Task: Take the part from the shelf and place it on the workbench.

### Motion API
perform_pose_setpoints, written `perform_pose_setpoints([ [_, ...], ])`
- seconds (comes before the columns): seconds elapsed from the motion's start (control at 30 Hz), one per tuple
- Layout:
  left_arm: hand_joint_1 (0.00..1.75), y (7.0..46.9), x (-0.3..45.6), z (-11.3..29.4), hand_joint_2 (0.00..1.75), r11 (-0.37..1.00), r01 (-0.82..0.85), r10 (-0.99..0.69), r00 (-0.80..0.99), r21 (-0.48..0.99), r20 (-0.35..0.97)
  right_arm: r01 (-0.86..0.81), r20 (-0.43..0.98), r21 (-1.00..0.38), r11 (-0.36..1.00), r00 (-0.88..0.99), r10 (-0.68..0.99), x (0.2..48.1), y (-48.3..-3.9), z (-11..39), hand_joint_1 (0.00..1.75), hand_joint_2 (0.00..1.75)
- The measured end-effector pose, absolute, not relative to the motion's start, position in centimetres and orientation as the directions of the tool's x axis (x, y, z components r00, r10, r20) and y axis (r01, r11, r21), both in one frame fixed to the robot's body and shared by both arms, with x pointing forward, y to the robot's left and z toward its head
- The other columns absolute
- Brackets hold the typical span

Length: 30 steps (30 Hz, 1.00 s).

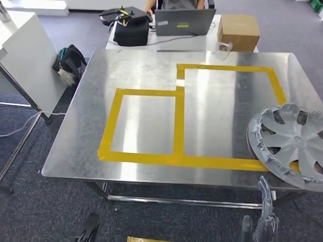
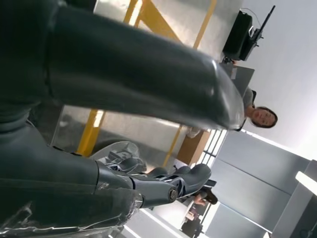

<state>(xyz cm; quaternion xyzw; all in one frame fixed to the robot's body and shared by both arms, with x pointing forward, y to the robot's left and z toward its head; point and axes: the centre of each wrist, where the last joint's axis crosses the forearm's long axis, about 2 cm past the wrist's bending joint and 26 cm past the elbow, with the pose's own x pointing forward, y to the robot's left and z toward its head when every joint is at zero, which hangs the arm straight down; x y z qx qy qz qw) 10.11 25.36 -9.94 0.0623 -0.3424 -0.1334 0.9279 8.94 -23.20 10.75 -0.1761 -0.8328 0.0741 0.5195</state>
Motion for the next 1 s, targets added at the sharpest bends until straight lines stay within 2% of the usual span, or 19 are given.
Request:
perform_pose_setpoints([
  [1.0, 0.00, 26.4, 8.6, -10.3, 0.00, 0.943, 0.232, -0.330, 0.743, 0.239, 0.582, 0.229, 0.860, -0.332, 0.915, -0.326, 0.393, 9.2, -22.4, 9.9, 0.00, 0.00],
])
